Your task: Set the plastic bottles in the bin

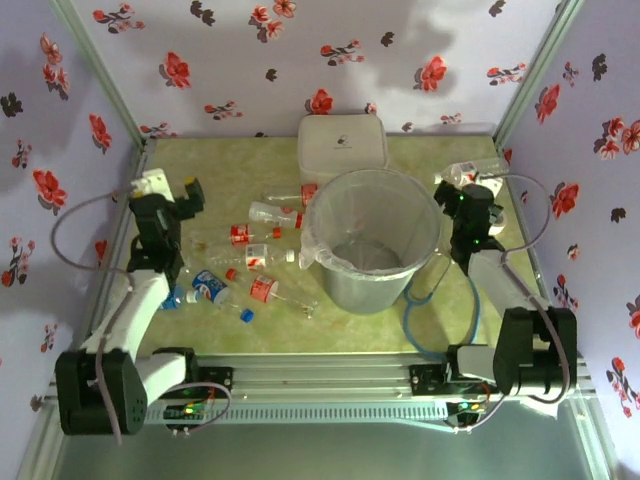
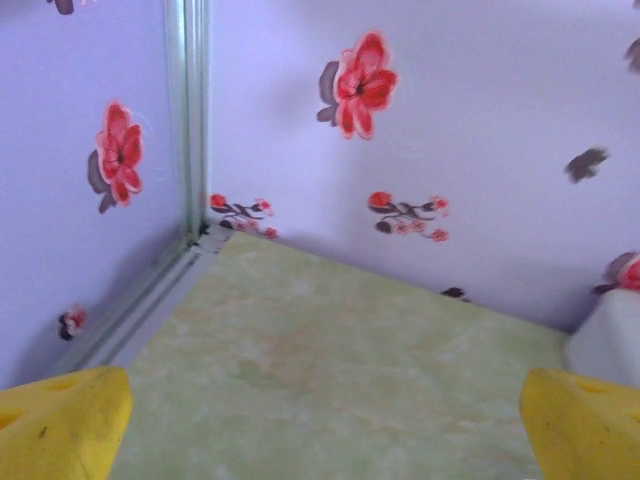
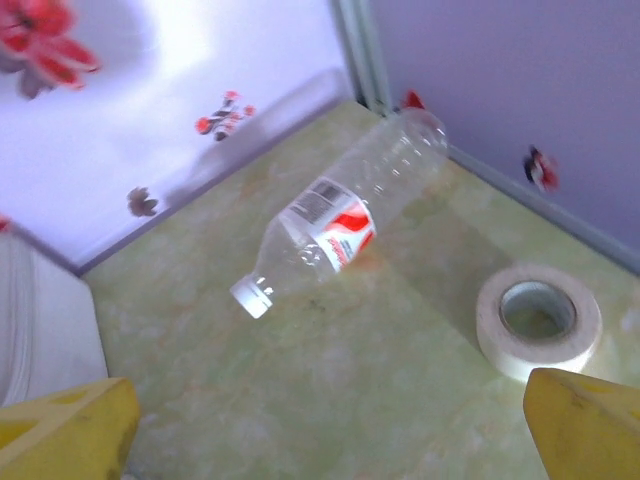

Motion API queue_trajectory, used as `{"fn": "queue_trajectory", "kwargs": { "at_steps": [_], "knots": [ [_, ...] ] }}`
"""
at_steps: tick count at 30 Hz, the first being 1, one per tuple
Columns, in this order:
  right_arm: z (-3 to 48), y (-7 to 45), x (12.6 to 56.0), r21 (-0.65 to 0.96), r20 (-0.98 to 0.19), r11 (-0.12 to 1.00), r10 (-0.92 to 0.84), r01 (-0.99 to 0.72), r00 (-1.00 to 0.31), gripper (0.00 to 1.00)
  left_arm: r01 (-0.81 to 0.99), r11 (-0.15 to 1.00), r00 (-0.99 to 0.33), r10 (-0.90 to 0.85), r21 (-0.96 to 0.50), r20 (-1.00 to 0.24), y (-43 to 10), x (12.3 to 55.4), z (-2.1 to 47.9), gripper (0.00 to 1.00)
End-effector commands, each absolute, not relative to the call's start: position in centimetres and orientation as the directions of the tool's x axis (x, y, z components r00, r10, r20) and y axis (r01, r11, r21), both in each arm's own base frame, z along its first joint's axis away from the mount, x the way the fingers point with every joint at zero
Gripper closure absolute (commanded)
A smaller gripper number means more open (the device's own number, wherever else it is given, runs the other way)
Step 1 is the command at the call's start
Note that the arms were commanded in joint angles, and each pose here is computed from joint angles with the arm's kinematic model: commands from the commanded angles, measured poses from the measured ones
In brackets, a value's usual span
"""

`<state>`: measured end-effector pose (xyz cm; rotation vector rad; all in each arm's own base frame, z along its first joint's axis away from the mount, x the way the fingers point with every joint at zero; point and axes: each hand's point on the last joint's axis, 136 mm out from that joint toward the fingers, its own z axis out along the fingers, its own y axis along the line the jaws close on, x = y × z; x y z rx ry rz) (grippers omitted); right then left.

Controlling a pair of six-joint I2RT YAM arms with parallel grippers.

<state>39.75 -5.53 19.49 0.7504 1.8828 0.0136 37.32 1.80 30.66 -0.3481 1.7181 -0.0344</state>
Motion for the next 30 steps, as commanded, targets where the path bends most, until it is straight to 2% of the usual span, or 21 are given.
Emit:
{"fn": "queue_trajectory", "kwargs": {
  "at_steps": [1, 5, 11, 20, 30],
  "knots": [
    [15.9, -6.8, 38.8, 0.425, -0.685, 0.600, 0.703, 0.678, -0.193, 0.01, -0.181, 0.921, -0.351, -0.388, -0.345, -0.852, -1.1, 35.1, 27.4, 0.00],
    [14.9, -8.0, 41.4, 0.445, -0.625, 0.474, 0.772, 0.760, -0.115, 0.01, -0.085, 0.911, -0.356, -0.406, -0.403, -0.842, -3.6, 33.8, 29.8, 0.01],
    [13.1, -8.7, 45.3, 0.477, -0.582, 0.396, 0.811, 0.784, -0.056, 0.01, -0.038, 0.902, -0.385, -0.411, -0.430, -0.826, -4.9, 31.8, 30.3, 0.02],
    [10.4, -9.2, 49.9, 0.496, -0.564, 0.347, 0.826, 0.796, -0.009, 0.03, -0.020, 0.887, -0.389, -0.432, -0.461, -0.814, -5.4, 30.8, 30.0, 0.02],
    [7.2, -9.1, 53.2, 0.444, -0.568, 0.373, 0.820, 0.814, -0.066, 0.06, -0.008, 0.886, -0.400, -0.428, -0.464, -0.810, -5.7, 30.1, 30.1, 0.02]
  ]
}}
